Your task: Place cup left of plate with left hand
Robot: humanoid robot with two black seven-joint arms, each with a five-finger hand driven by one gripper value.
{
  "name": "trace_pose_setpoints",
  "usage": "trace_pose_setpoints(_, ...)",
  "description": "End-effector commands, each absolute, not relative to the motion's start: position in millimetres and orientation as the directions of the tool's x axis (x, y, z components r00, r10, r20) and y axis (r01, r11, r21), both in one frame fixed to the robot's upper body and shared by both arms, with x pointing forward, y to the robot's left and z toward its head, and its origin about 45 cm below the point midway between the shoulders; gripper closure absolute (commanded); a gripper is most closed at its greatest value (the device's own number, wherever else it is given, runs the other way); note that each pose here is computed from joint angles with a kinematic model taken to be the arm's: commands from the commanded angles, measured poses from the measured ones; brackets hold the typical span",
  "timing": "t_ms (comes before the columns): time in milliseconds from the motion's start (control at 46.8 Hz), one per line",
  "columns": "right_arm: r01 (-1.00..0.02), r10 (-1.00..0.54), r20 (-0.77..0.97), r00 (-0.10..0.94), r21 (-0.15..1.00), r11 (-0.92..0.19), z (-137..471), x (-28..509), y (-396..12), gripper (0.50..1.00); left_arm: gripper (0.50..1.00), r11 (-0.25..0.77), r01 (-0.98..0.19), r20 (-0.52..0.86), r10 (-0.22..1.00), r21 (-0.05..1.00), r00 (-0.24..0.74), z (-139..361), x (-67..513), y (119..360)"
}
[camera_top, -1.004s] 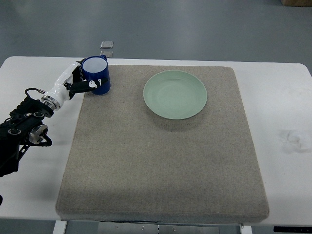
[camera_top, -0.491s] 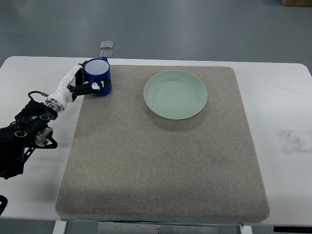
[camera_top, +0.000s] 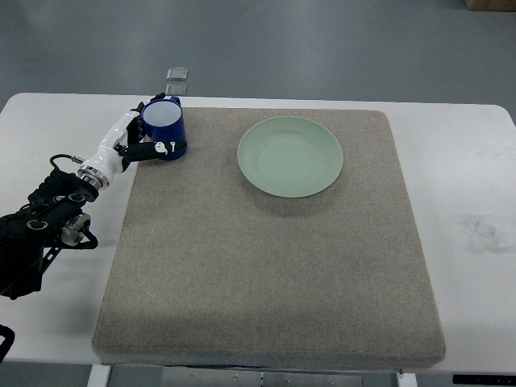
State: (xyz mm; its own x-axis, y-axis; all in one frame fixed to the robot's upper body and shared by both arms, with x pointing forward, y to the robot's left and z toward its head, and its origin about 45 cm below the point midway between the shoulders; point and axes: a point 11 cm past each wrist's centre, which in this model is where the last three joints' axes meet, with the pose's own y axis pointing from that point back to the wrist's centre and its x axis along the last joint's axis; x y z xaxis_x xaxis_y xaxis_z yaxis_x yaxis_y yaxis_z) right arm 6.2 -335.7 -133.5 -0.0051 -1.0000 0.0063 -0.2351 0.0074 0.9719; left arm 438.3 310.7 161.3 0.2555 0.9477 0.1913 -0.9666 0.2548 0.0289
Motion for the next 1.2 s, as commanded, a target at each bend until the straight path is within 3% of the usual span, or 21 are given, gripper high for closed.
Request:
trace_pose_setpoints(0, -0.233, -1.000, 0.006, -0.004, 0.972, 0.007, -134, 5, -336, 0.568, 0.508, 0.256, -0.966, 0.189, 0.948, 0.029, 0.256, 161, 438, 310)
trace_pose_setpoints(363, -0.236, -1.000, 0.006, -0.005, 0.972, 0.007, -133, 6, -336, 0.568, 0.506, 0.232, -0.972, 0.164, 0.959, 0.023, 0.233, 163, 437, 319)
trace_pose_setpoints(662, -0.236, -1.000, 0.006, -0.005, 0.972, 0.007, -133, 6, -336, 0.568, 0.506, 0.143, -0.989, 0.127, 0.981, 0.028, 0.145, 164, 429, 360)
trace_pose_setpoints(940, -0.236, -1.000, 0.006, -0.005, 0.972, 0.007, -133, 6, -336, 0.568, 0.506, -0.017, -0.999, -0.115, 0.993, -0.038, -0.013, 192, 432, 410)
trace_pose_setpoints(1174, -0.235, -1.000, 0.006, -0.005, 0.972, 0.007, -134, 6, -336, 0.568, 0.506, -0.016, -0.990, -0.217, 0.976, -0.140, 0.015, 232, 451, 409)
